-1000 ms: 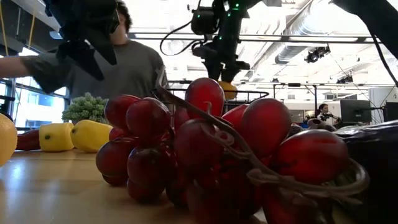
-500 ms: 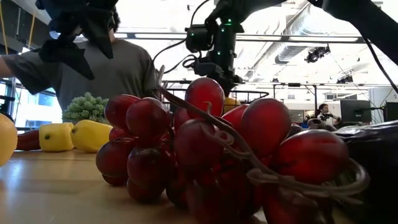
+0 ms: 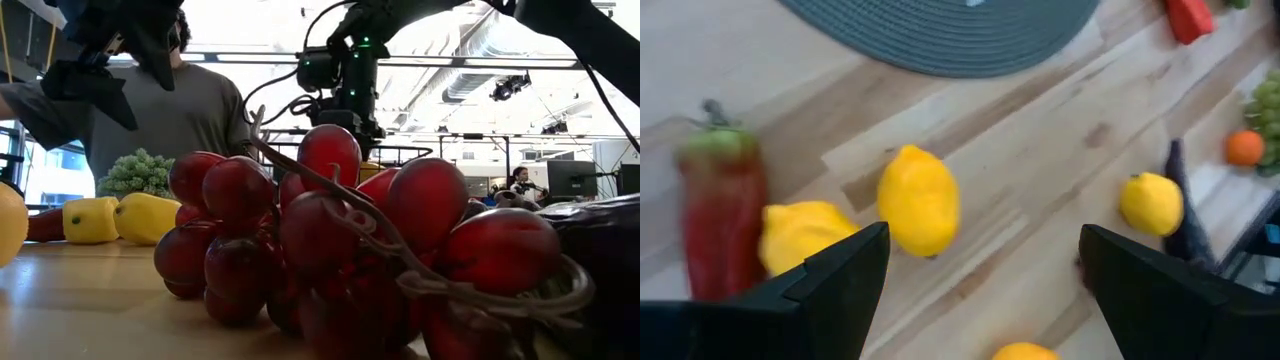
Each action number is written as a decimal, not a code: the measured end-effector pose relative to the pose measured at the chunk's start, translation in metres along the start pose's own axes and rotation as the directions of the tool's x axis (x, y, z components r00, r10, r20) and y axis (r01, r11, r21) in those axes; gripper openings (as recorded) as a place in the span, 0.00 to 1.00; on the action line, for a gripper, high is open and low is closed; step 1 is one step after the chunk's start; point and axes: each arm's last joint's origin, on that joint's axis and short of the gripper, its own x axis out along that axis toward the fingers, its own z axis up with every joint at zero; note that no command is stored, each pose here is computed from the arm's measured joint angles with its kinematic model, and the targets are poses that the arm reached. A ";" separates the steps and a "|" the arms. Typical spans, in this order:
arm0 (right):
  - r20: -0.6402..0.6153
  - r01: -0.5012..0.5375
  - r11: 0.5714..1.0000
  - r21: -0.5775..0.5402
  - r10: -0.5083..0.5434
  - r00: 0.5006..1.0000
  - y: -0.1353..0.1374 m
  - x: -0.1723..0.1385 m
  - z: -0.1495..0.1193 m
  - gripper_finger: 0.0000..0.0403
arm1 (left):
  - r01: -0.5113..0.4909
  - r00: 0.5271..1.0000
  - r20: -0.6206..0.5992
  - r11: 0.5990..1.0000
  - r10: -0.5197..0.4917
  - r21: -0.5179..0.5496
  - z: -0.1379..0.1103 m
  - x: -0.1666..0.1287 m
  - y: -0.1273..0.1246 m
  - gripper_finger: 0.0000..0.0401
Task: Build produce basket
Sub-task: Put the yellow mango into the black wire basket, then put the middle left yellow lemon into the black wire basket
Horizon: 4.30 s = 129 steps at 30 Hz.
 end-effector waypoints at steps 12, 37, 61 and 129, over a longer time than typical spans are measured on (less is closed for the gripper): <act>0.022 0.010 0.999 0.033 -0.011 1.000 -0.004 -0.027 0.004 0.70 | -0.005 1.000 -0.004 1.000 0.005 -0.031 -0.014 0.016 -0.011 0.78; 0.109 0.002 0.999 0.047 -0.008 0.994 -0.010 -0.063 0.010 0.70 | -0.237 0.971 -0.007 0.968 0.239 0.083 -0.028 0.088 -0.010 0.78; 0.079 0.005 0.999 0.045 -0.009 0.997 -0.010 -0.063 0.007 0.70 | -0.304 0.953 0.068 0.933 0.296 0.195 0.000 0.110 -0.002 0.71; 0.101 0.148 0.886 0.439 -0.212 0.972 -0.046 -0.124 -0.017 0.70 | -0.112 0.844 0.507 0.866 -0.176 0.487 0.145 0.019 0.015 0.36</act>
